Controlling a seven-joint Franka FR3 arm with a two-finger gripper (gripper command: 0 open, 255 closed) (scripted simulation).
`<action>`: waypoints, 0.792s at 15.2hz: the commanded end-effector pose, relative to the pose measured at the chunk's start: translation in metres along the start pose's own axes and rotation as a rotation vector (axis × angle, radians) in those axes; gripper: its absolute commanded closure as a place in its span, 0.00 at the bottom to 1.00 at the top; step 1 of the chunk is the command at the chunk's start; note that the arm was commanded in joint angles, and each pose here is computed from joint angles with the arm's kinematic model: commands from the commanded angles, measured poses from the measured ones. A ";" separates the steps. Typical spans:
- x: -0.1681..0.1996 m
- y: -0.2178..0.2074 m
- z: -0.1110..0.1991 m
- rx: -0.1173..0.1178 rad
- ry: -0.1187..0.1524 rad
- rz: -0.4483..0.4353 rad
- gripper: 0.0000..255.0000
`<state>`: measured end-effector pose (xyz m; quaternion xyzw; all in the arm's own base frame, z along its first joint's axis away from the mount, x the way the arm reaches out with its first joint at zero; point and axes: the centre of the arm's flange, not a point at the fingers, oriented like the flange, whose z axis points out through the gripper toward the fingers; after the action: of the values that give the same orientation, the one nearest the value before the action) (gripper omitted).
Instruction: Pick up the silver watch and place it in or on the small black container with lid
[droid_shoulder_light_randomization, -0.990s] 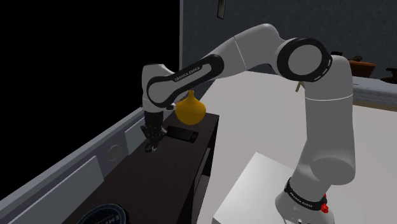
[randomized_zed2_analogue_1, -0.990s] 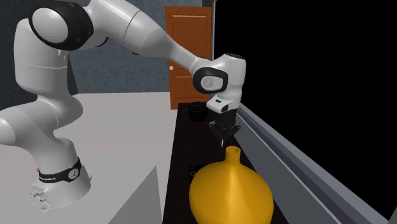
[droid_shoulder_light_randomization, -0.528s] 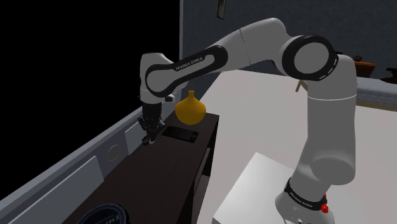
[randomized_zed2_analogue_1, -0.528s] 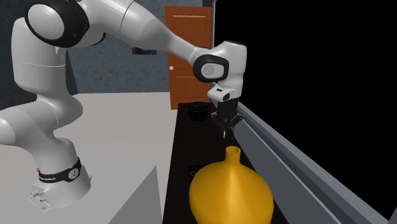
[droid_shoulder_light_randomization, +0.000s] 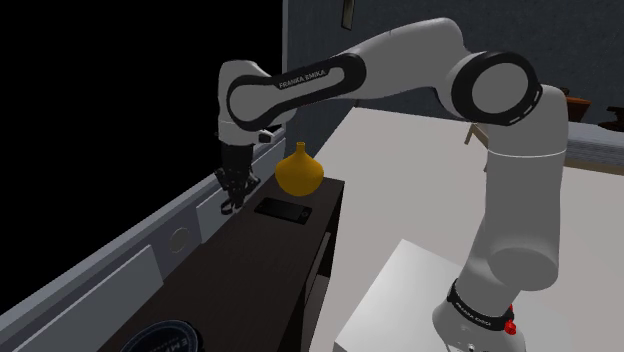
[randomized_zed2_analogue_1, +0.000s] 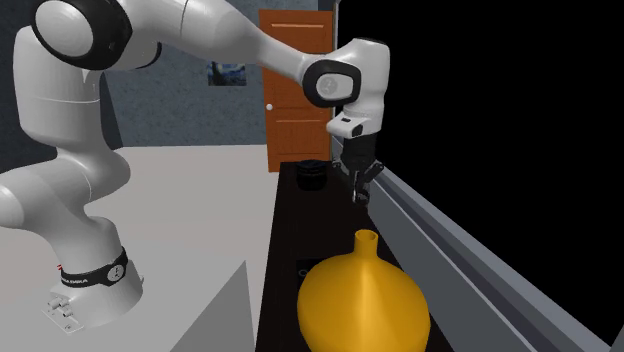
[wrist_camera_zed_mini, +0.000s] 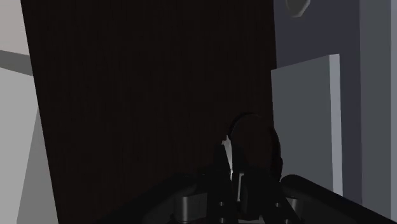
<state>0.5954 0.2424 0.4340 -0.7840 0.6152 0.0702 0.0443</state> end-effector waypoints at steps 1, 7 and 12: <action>-0.002 -0.002 -0.010 0.008 -0.001 0.000 1.00; -0.007 -0.002 -0.041 0.008 -0.001 0.000 1.00; -0.011 -0.001 -0.067 0.008 -0.001 0.000 1.00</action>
<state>0.5969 0.2430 0.4963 -0.7839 0.6153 0.0685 0.0472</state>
